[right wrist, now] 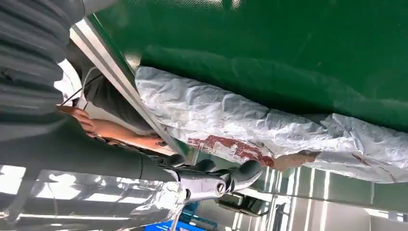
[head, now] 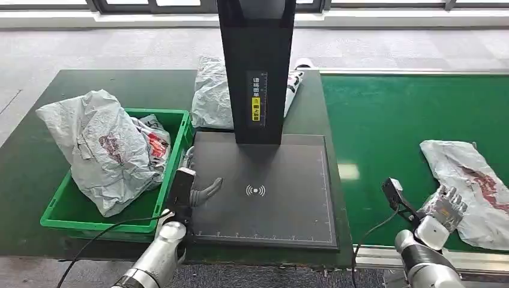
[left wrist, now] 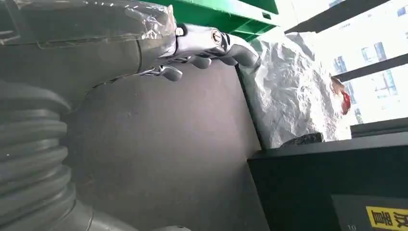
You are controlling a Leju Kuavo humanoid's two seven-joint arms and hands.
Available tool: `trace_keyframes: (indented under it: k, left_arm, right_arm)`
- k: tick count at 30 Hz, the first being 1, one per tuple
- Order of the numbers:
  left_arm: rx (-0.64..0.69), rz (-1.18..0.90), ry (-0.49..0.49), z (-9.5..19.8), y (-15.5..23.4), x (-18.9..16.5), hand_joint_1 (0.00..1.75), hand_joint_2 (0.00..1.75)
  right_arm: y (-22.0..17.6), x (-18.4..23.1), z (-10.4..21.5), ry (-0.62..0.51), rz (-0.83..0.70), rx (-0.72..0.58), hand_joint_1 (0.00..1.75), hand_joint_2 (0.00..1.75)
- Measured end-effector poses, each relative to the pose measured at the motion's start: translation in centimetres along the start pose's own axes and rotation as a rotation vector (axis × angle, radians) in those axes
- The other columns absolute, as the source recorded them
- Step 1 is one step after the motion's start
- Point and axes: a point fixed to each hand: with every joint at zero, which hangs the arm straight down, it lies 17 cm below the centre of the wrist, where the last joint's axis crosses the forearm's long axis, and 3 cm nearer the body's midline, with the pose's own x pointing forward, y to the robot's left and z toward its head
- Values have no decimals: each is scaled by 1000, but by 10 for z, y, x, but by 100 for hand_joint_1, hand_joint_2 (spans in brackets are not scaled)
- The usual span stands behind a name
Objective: Moved the parcel from conveyor to table for the left to box.
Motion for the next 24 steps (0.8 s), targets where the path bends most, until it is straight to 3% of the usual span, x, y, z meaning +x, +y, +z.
trace_keyframes:
  k: [24]
  left_arm:
    - [18, 17, 0, 1, 5, 0, 0, 175]
  right_arm:
    - [1, -2, 0, 12, -6, 6, 0, 175]
